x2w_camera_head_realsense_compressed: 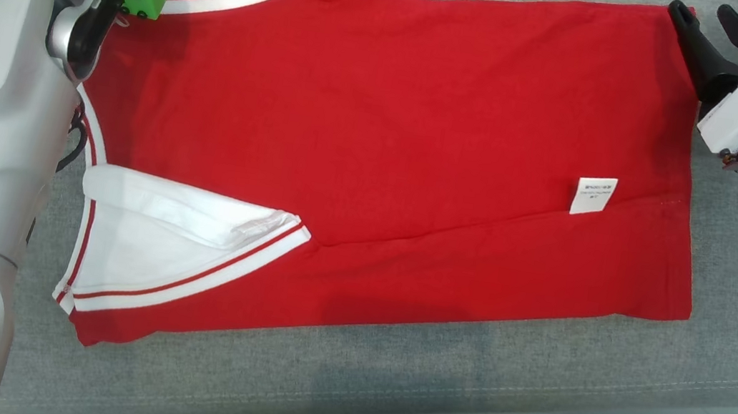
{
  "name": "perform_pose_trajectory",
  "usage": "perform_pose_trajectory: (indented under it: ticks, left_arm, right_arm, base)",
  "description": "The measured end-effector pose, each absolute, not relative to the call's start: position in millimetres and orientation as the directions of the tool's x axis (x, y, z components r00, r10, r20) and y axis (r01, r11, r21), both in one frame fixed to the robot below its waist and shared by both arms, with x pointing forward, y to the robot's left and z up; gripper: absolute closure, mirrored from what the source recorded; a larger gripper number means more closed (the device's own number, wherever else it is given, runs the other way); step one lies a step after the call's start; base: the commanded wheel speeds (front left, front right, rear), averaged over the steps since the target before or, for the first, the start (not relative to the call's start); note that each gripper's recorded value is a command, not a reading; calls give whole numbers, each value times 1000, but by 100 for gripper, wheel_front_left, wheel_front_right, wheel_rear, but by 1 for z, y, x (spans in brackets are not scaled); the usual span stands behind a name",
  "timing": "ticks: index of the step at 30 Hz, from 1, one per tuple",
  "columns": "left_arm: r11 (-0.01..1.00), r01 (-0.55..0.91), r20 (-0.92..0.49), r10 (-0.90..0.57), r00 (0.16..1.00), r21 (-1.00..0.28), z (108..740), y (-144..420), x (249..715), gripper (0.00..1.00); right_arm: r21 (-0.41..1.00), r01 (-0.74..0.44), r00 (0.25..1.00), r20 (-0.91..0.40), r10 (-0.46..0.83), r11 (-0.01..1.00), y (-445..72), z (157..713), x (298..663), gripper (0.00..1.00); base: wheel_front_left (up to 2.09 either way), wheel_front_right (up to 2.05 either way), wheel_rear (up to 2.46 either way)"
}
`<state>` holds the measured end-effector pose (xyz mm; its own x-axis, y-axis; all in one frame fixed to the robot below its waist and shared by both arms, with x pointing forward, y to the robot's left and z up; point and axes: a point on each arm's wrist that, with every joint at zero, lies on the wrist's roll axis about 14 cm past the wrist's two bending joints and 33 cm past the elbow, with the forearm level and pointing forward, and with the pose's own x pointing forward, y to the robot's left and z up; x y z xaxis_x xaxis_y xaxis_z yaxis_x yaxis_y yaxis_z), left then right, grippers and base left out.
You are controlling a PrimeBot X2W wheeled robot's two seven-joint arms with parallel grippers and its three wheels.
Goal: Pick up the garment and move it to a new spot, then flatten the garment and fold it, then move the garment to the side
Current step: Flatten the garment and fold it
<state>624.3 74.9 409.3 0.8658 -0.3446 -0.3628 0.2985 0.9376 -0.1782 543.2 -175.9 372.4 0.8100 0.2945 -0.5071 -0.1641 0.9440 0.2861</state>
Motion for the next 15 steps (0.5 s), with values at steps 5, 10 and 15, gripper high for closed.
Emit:
perform_pose_trajectory:
  ticks: [5,10,15]
  left_arm:
    - [941,291,-377,-337,863,-174,401,80,622,100]
    - [940,294,-376,-339,862,-173,401,80,623,100]
    - [937,304,-368,-347,863,-172,403,78,626,100]
  right_arm:
    - [277,-174,789,-535,303,945,-170,364,547,0]
    - [269,-159,765,-574,291,950,-173,352,543,6]
    - [264,-172,761,-576,298,949,-169,352,548,52]
  base:
    - [0,0,0]
    - [0,0,0]
    - [0,0,0]
